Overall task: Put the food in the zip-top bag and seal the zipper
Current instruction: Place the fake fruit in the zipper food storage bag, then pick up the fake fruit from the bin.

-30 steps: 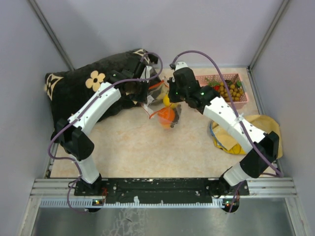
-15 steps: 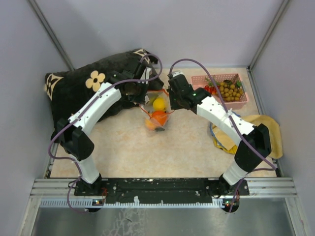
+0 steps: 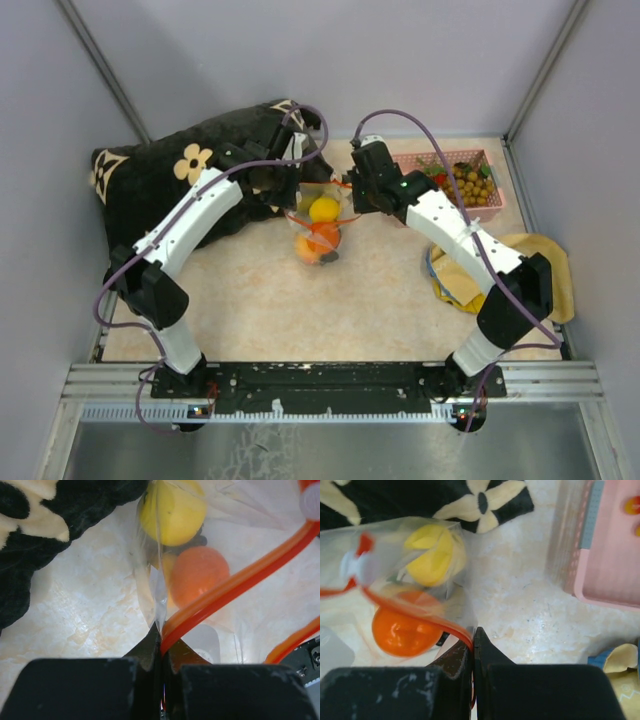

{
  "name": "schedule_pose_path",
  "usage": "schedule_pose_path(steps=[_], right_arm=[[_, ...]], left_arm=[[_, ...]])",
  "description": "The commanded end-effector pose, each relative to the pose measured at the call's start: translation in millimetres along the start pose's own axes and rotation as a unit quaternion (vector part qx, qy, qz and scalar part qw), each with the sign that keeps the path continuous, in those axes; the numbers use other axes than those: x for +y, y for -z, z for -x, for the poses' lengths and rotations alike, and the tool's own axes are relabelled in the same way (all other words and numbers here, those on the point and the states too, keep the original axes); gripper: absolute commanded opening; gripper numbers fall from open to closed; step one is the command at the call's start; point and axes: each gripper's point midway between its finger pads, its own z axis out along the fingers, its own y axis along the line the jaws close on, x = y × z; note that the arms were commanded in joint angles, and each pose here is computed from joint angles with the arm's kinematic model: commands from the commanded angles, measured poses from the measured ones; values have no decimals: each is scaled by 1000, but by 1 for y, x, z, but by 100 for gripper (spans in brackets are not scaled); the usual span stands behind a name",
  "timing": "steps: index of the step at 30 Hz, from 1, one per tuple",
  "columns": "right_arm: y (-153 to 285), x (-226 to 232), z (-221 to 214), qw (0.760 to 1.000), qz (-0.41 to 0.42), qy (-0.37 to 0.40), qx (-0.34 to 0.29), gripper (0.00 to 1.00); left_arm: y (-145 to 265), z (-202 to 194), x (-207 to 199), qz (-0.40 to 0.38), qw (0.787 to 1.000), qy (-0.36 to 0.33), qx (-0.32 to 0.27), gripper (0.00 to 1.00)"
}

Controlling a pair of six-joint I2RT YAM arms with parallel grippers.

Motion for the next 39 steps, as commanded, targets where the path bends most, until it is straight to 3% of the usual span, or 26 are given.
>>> schedule_pose_path(steps=[1,5,9,13,17,28,39], right_arm=[[-6,-22,2,1000,-24,-10,-8,0],[-2,-13,9,1000,3,-13,-17,7],[13,-2,25,999,35,-12,-39,25],[37,10,46,995,77,-2,-66,37],[54,6,61,993,97,6,-69,41],[42,-117,85,994,-46,-49,-88,45],[-5,-254,98,970,-167,-134,-119,56]], left_arm=[[-4,-3,-1,-7,1000,5,5,0],[-8,-2,-2,-9,1000,5,6,0],[-9,2,-6,-19,1000,5,3,0],[-10,4,-7,-22,1000,5,1,0],[-12,6,-9,-26,1000,4,1,0],[-13,9,-11,-32,999,2,-4,0],[-13,13,-9,-27,1000,4,-13,0]])
